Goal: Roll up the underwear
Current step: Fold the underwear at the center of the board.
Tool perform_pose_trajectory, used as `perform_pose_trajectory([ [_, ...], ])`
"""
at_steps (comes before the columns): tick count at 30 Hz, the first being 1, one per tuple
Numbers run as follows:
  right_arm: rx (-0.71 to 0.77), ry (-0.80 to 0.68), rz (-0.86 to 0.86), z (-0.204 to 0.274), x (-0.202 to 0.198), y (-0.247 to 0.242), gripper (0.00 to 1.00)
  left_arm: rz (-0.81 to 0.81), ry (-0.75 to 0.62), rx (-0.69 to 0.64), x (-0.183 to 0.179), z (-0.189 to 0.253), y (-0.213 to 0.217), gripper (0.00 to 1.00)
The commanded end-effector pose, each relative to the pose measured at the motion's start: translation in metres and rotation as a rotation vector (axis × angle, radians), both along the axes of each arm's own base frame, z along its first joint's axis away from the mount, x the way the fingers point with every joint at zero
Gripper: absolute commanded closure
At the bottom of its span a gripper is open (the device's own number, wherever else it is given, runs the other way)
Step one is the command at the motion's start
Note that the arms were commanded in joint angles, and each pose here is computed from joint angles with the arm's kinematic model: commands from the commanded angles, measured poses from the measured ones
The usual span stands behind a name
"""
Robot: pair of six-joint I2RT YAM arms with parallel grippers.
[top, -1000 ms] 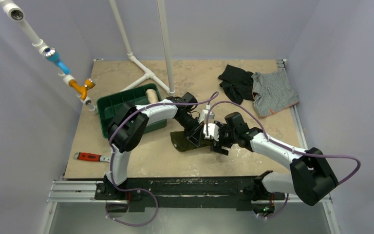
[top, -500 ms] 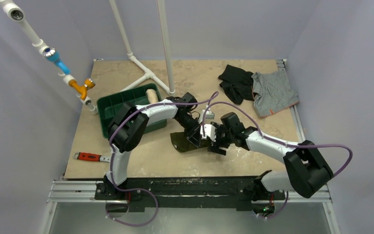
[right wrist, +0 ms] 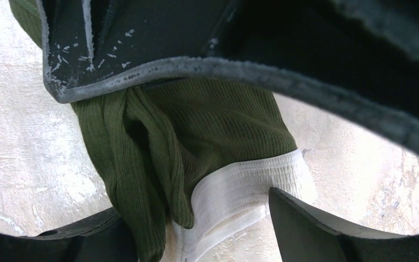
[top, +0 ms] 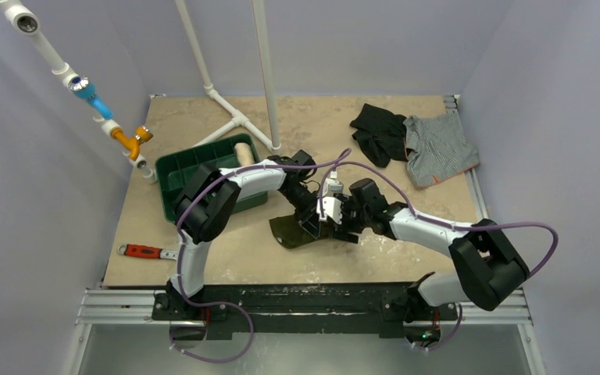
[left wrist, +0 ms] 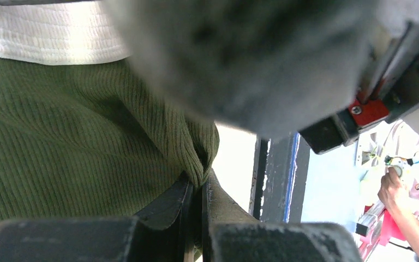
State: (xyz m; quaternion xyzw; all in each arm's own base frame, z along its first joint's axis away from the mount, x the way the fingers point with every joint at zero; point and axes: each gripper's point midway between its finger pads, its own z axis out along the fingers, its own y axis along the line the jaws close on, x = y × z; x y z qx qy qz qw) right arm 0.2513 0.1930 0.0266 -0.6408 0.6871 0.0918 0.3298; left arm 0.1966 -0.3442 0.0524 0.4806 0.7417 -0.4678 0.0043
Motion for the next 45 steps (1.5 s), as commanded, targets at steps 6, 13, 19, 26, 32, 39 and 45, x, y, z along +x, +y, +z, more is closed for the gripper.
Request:
perform_pose_trajectory([
  [6, -0.055, 0.002, 0.038, -0.007, -0.003, 0.001, 0.29, -0.026, -0.012, -0.068, 0.004, 0.015, -0.007, 1.00],
  [13, -0.093, 0.057, 0.067, -0.017, -0.015, -0.001, 0.47, -0.029, -0.020, -0.064, 0.004, 0.014, -0.006, 1.00],
  [19, -0.134, 0.103, 0.065, -0.025, -0.024, -0.009, 0.67, -0.029, -0.028, -0.061, 0.006, 0.014, -0.003, 1.00],
  [26, -0.157, 0.165, 0.055, -0.022, -0.038, -0.016, 0.83, -0.029, -0.040, -0.047, 0.008, 0.014, 0.002, 1.00],
  [32, -0.177, 0.270, 0.051, -0.012, -0.060, -0.022, 1.00, -0.031, -0.049, -0.024, 0.010, 0.015, 0.006, 1.00],
  [39, -0.170, 0.436, 0.060, -0.005, -0.089, -0.022, 1.00, -0.024, -0.030, -0.014, 0.010, 0.021, 0.007, 1.00],
  [45, -0.156, 0.545, 0.074, 0.002, -0.098, -0.012, 1.00, -0.036, 0.009, 0.049, 0.004, 0.019, 0.016, 1.00],
])
